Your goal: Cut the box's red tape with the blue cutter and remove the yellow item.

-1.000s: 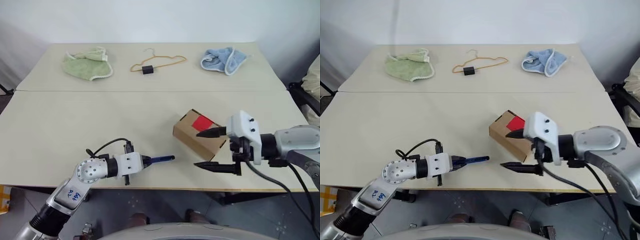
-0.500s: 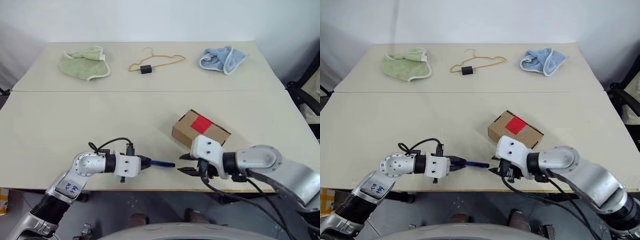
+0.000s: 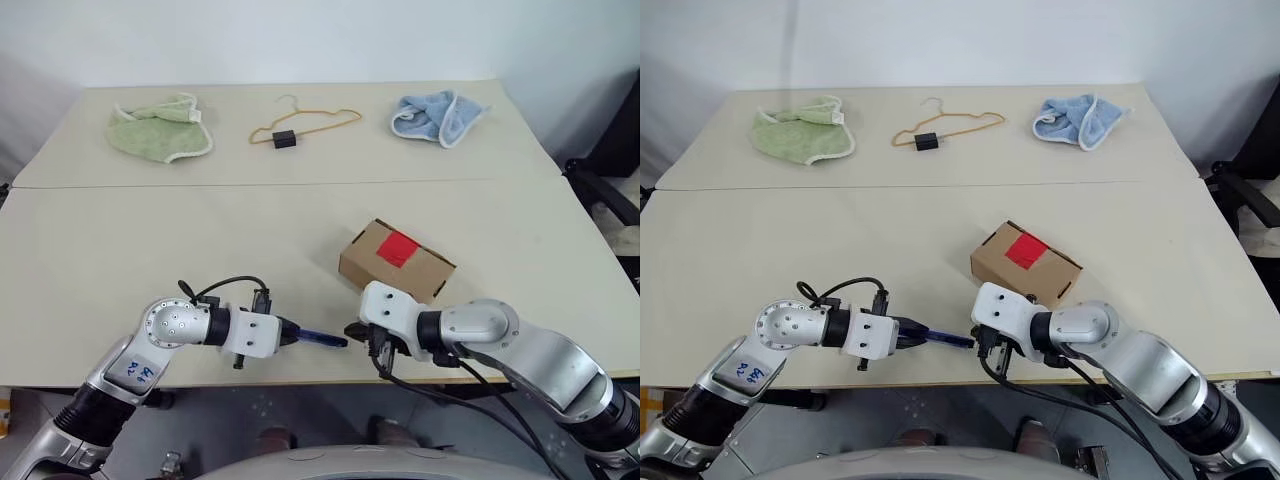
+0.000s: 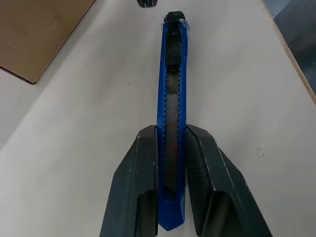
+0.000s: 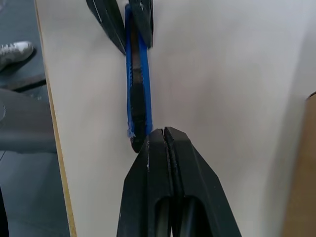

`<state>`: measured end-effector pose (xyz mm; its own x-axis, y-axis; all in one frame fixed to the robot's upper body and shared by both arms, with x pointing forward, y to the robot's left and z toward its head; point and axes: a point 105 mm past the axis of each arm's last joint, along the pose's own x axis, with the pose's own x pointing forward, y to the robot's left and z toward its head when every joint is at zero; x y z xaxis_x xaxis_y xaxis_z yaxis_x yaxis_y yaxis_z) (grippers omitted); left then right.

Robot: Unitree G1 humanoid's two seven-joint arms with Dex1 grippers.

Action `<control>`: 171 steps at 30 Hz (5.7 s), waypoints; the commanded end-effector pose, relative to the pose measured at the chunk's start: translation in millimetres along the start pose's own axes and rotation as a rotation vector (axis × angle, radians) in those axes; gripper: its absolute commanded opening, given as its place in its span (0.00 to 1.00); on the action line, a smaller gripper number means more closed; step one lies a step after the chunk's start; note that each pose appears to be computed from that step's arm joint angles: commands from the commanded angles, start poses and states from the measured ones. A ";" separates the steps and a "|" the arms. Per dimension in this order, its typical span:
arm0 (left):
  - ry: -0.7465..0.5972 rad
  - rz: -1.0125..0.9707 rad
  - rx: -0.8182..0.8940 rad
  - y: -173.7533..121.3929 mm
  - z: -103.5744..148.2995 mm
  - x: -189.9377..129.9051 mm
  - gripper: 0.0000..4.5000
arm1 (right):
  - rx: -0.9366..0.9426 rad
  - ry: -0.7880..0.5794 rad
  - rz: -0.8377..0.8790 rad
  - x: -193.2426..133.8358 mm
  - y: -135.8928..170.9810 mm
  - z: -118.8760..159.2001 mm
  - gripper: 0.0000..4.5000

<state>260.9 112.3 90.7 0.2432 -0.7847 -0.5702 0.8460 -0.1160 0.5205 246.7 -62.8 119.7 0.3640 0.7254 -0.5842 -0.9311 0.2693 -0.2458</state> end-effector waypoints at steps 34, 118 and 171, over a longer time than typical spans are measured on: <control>0.161 -0.280 -0.204 -61.4 -28.2 5.8 0.10 | -0.235 0.023 0.151 8.4 23.0 21.7 0.01; 0.272 -0.247 -0.343 -76.1 -34.1 7.6 0.10 | -0.321 0.037 0.243 17.3 14.5 16.2 0.01; 0.273 -0.197 -0.369 -70.7 -38.0 13.0 0.10 | -0.284 -0.069 0.224 56.1 5.2 40.6 0.01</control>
<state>242.9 120.8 78.2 0.2665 -0.6609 -0.7016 0.9330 -0.0056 0.3597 260.6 7.0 98.7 0.1063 0.7625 -0.6382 -0.9526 -0.1059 -0.2851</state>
